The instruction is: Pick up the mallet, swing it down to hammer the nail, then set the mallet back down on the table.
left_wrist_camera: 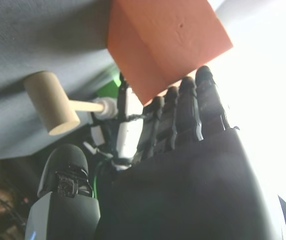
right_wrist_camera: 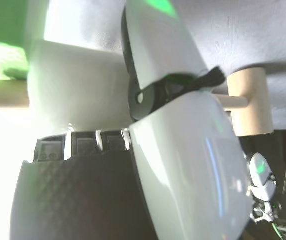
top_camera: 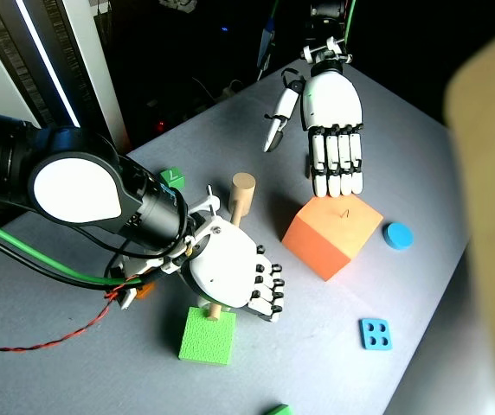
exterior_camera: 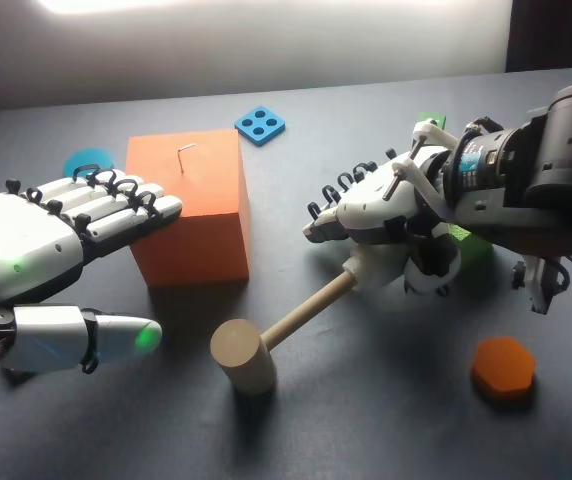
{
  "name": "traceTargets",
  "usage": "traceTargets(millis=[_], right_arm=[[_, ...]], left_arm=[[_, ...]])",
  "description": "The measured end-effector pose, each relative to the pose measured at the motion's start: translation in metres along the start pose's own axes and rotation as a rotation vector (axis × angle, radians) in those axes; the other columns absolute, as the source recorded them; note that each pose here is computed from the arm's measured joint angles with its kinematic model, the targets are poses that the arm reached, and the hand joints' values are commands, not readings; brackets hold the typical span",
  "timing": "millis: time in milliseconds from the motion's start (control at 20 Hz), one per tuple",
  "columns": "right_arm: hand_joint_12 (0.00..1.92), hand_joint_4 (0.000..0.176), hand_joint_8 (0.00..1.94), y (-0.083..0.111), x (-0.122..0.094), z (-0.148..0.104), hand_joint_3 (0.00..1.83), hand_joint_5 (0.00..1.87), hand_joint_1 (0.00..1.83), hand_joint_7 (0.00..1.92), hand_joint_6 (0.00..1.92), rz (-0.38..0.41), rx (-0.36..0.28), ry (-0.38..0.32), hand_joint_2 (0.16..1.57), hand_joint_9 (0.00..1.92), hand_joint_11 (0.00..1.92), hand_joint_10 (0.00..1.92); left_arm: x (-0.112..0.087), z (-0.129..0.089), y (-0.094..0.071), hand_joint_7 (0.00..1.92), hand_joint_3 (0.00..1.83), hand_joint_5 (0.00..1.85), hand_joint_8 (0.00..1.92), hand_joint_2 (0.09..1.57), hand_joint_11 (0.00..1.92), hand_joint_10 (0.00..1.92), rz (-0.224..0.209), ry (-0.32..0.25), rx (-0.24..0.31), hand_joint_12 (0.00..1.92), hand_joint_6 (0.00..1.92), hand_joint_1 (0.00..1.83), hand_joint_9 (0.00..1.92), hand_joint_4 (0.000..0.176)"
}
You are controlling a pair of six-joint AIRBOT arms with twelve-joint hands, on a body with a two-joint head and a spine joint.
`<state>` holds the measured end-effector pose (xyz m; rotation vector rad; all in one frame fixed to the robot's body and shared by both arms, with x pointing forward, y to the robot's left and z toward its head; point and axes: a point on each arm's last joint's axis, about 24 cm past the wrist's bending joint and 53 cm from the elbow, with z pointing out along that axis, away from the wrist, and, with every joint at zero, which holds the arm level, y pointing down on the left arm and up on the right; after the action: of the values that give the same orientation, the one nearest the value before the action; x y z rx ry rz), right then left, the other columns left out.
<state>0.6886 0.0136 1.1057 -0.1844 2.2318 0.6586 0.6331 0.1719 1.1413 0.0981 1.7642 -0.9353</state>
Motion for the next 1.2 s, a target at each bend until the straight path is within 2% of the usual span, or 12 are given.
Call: traceTargets(millis=[150, 450, 750, 850, 1000, 1050, 1100, 1200], right_arm=[[0.51, 0.0, 0.01, 0.004, 0.002, 0.001, 0.0, 0.17, 1.44, 0.16, 0.01, 0.0, -0.01, 0.003, 1.02, 0.13, 0.0, 0.01], [0.93, 0.0, 0.01, 0.007, 0.006, 0.003, 0.0, 0.43, 1.43, 0.49, 0.01, -0.01, -0.021, 0.005, 0.98, 0.44, 0.02, 0.02], [0.83, 0.0, 0.01, 0.016, 0.003, 0.004, 0.0, 0.68, 1.44, 0.76, 0.01, -0.022, -0.051, -0.011, 0.99, 0.74, 0.31, 0.03], [0.86, 0.0, 0.04, 0.017, 0.002, 0.004, 0.0, 0.73, 1.42, 0.82, 0.03, -0.025, -0.057, -0.013, 0.98, 0.82, 0.38, 0.05], [1.06, 0.0, 0.05, 0.019, 0.001, 0.004, 0.0, 0.83, 1.35, 0.93, 0.06, -0.029, -0.063, -0.016, 1.0, 0.99, 0.46, 0.1], [0.21, 0.0, 0.01, 0.019, 0.001, 0.004, 0.04, 0.17, 0.27, 0.19, 0.01, -0.031, -0.064, -0.017, 1.15, 0.2, 0.09, 0.02], [0.04, 0.0, 0.0, 0.018, 0.002, 0.004, 0.04, 0.03, 0.05, 0.04, 0.0, -0.038, -0.059, -0.015, 1.17, 0.04, 0.02, 0.0], [0.0, 0.0, 0.0, 0.01, 0.008, 0.005, 0.03, 0.0, 0.0, 0.0, 0.0, -0.028, -0.033, 0.006, 1.16, 0.0, 0.0, 0.0]], left_arm=[[0.0, 0.0, 0.0, 0.0, 0.0, 0.0, 0.0, 1.21, 0.0, 0.0, -0.005, 0.0, 0.0, 0.0, 0.0, 0.0, 0.0, 0.0], [0.0, 0.0, 0.0, 0.0, 0.0, 0.0, 0.0, 1.21, 0.0, 0.0, -0.005, 0.0, 0.0, 0.0, 0.0, 0.0, 0.0, 0.0], [-0.001, 0.0, 0.002, 0.0, 0.0, 0.0, 0.0, 1.22, 0.0, 0.0, -0.005, -0.001, -0.002, 0.0, 0.0, 0.0, 0.0, 0.0], [-0.001, 0.0, 0.001, 0.0, 0.0, 0.0, 0.0, 1.21, 0.0, 0.0, -0.004, 0.0, -0.001, 0.0, 0.0, 0.0, 0.0, 0.0], [-0.001, 0.0, 0.001, 0.0, 0.0, 0.0, 0.0, 1.2, 0.0, 0.0, -0.004, -0.001, 0.0, 0.0, 0.0, 0.0, 0.0, 0.0], [0.0, 0.0, 0.001, 0.0, 0.0, 0.0, 0.0, 1.2, 0.0, 0.0, -0.001, 0.002, 0.001, 0.0, 0.0, 0.0, 0.0, 0.0], [0.0, 0.0, 0.001, 0.0, 0.0, 0.0, 0.0, 1.21, 0.0, 0.0, -0.001, 0.002, 0.001, 0.0, 0.0, 0.0, 0.0, 0.0], [-0.001, 0.0, 0.001, 0.0, 0.0, 0.0, 0.0, 1.21, 0.0, 0.0, -0.001, 0.002, -0.001, 0.0, 0.0, 0.0, 0.0, 0.0]])
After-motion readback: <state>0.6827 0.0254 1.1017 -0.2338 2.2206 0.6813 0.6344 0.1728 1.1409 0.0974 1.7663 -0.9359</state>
